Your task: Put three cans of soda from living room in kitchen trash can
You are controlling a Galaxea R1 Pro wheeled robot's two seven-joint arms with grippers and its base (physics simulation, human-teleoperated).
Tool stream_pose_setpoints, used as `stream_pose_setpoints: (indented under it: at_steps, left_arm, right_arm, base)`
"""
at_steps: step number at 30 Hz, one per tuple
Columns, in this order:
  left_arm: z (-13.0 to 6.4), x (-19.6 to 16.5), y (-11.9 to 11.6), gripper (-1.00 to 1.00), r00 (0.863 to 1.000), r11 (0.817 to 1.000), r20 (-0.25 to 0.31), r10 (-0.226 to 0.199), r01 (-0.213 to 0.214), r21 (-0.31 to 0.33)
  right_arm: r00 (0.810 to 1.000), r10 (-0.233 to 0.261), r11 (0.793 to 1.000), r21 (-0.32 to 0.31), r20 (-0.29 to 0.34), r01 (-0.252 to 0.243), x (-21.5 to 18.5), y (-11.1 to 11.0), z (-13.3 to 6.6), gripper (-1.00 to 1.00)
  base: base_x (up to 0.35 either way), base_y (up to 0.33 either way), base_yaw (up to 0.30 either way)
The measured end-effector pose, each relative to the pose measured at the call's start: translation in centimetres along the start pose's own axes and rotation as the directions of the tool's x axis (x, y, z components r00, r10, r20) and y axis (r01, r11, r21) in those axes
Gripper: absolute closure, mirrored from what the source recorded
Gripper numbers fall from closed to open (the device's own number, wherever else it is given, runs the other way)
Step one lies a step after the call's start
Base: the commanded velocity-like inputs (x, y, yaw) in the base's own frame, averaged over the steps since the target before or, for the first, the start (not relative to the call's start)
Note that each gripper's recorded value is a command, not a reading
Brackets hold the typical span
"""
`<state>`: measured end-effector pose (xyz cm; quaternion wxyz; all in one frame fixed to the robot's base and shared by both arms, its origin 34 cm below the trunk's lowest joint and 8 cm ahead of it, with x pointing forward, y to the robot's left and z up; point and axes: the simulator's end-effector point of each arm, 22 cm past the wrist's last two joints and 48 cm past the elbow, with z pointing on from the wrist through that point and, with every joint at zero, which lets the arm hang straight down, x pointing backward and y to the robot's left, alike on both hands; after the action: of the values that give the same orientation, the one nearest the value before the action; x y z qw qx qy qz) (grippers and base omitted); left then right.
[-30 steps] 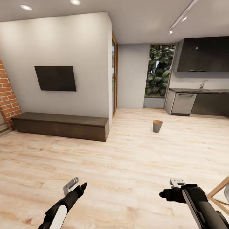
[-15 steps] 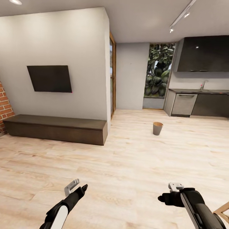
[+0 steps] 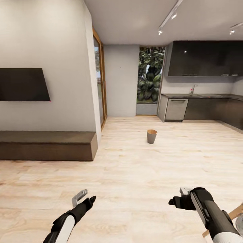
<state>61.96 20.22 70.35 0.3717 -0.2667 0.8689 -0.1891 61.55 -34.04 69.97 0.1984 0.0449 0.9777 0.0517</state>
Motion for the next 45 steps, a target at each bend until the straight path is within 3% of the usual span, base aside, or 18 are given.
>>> stream_pose_setpoints:
  at_steps: [4,10,15,22,25,32,45]
  left_arm:
    - [1.9,3.1,0.2,-1.00,0.989,1.000,-0.150,0.008,-0.012,-0.022]
    - [2.5,4.8,0.6,-1.00,0.975,0.999,-0.224,0.005,-0.013,-0.036]
    - [2.7,5.3,0.5,-1.00,0.970,1.000,-0.244,0.004,-0.010,-0.025]
    - [2.4,4.8,-1.7,-1.00,0.966,0.992,-0.258,0.001,0.031,0.122]
    - [2.2,4.7,-2.0,-1.00,0.966,0.988,-0.258,0.000,0.040,0.152]
    - [2.2,4.6,-1.8,-1.00,0.967,0.988,-0.254,0.002,0.038,0.152]
    - [2.3,5.0,-1.8,-1.00,0.966,0.988,-0.260,0.002,0.038,0.149]
  right_arm:
    - [0.999,-0.006,1.000,-0.004,0.033,0.006,-0.9,0.2,0.1,-1.00]
    - [0.989,-0.040,0.999,-0.002,0.140,0.041,-3.2,0.4,0.1,-1.00]
    - [0.982,-0.060,0.998,0.004,0.180,0.060,-4.0,0.5,0.0,-1.00]
    - [0.979,-0.071,0.997,0.008,0.192,0.071,-4.3,0.6,0.1,-1.00]
    - [0.984,-0.065,0.998,0.004,0.165,0.065,-3.3,0.5,0.8,-1.00]
    - [0.984,-0.061,0.998,-0.017,0.165,0.065,-3.8,2.0,1.0,-1.00]
    - [0.980,-0.065,0.997,-0.018,0.191,0.070,-6.3,2.4,0.0,-1.00]
  base:
    - [0.346,-0.122,-0.287]
    - [0.346,-0.104,-0.260]
    - [0.346,-0.096,-0.220]
    - [0.346,-0.033,-0.128]
    - [0.346,-0.005,-0.024]
    - [0.347,-0.001,-0.003]
    - [0.347,0.000,0.000]
